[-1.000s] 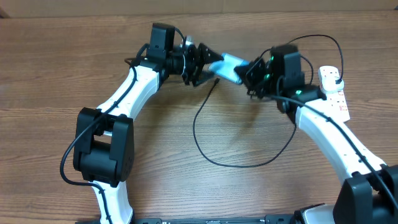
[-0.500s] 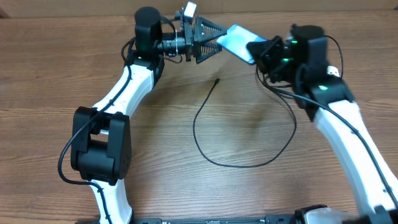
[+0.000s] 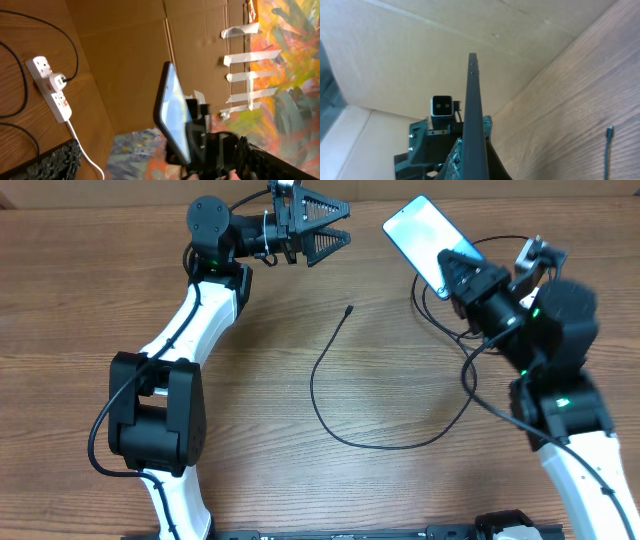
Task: Plug charger to phone and switch on socket
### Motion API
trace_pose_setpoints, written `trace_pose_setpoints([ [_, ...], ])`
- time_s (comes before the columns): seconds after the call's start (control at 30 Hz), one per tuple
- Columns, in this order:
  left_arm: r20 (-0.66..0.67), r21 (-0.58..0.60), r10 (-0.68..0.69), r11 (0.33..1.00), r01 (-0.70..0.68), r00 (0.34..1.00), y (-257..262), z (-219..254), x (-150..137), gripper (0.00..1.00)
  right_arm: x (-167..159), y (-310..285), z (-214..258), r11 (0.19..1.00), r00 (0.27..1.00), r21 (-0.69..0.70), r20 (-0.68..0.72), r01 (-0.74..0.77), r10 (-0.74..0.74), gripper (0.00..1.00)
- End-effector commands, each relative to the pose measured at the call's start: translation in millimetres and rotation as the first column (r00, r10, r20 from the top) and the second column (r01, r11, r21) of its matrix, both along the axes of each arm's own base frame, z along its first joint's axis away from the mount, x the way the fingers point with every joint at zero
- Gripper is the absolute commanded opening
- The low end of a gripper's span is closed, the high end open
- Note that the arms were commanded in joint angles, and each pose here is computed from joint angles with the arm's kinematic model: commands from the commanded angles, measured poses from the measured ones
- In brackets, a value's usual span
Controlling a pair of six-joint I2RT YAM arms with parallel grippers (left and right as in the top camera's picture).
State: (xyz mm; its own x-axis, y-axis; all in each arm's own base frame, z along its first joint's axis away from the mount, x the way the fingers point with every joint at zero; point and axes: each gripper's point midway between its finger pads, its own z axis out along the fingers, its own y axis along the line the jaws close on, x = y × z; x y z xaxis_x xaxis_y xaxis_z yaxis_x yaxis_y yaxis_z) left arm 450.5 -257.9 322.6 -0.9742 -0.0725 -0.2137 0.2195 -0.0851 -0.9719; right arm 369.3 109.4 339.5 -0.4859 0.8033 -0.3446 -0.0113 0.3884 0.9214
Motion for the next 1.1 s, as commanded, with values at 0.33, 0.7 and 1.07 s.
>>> trace_pose_setpoints([
  [0.33,-0.088,0.091,0.039,0.995,-0.031,0.995,-19.7,-37.3,7.3,1.0,37.3,-3.1,-38.0,0.945,0.992,0.301,-0.03,0.129,-0.126,0.04],
  [0.7,-0.159,0.125,0.095,0.989,-0.075,0.983,-47.3,-50.5,8.0,0.98,56.1,34.1,-60.8,0.918,0.99,0.374,-0.106,0.131,-0.098,0.04],
  [1.07,-0.173,0.128,0.138,0.985,-0.116,0.975,-49.5,-51.3,14.1,0.68,51.0,59.4,-60.2,0.927,0.988,0.356,-0.138,0.116,-0.07,0.04],
])
